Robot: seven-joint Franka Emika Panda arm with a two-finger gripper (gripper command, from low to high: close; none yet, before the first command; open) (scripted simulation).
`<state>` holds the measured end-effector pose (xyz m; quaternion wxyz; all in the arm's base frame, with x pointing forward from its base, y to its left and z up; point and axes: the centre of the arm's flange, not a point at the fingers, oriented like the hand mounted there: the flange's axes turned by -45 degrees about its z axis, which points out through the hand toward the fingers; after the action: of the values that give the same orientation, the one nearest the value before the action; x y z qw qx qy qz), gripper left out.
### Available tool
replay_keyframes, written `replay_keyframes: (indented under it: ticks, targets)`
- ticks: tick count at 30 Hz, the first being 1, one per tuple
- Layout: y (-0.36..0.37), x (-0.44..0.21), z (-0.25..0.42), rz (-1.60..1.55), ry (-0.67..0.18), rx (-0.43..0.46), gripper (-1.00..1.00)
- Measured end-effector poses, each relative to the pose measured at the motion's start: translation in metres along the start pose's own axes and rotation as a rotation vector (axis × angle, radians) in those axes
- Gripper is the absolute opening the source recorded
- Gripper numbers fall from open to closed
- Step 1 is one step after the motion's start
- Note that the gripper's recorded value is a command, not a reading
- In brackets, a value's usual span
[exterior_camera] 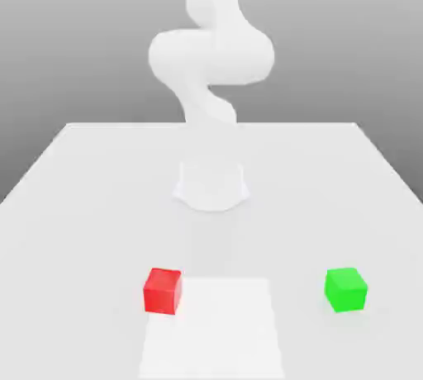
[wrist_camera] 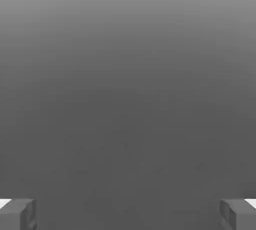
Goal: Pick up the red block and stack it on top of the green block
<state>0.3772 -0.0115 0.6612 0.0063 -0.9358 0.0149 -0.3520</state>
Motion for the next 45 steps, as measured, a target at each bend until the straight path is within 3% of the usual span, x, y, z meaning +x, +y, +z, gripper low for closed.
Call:
replay_keyframes:
  ticks: [8,18,25,26,33,40,42,45]
  targets:
    - [0.039,-0.087,0.187,0.063,-0.300,-0.016,0.00]
    - [0.078,-0.291,0.325,0.138,-0.685,-0.073,0.00]
    - [0.079,-0.345,0.373,0.137,-0.715,-0.077,0.00]
    - [0.079,-0.350,0.377,0.138,-0.716,-0.077,-1.00]
    - [0.079,-0.349,0.376,0.138,-0.716,-0.077,-1.00]
    - [0.077,-0.311,0.334,0.131,-0.716,-0.074,-1.00]
    - [0.051,-0.299,0.333,0.025,-0.719,-0.033,-1.00]
    - [-0.053,-0.288,0.332,-0.315,-0.716,0.096,-1.00]
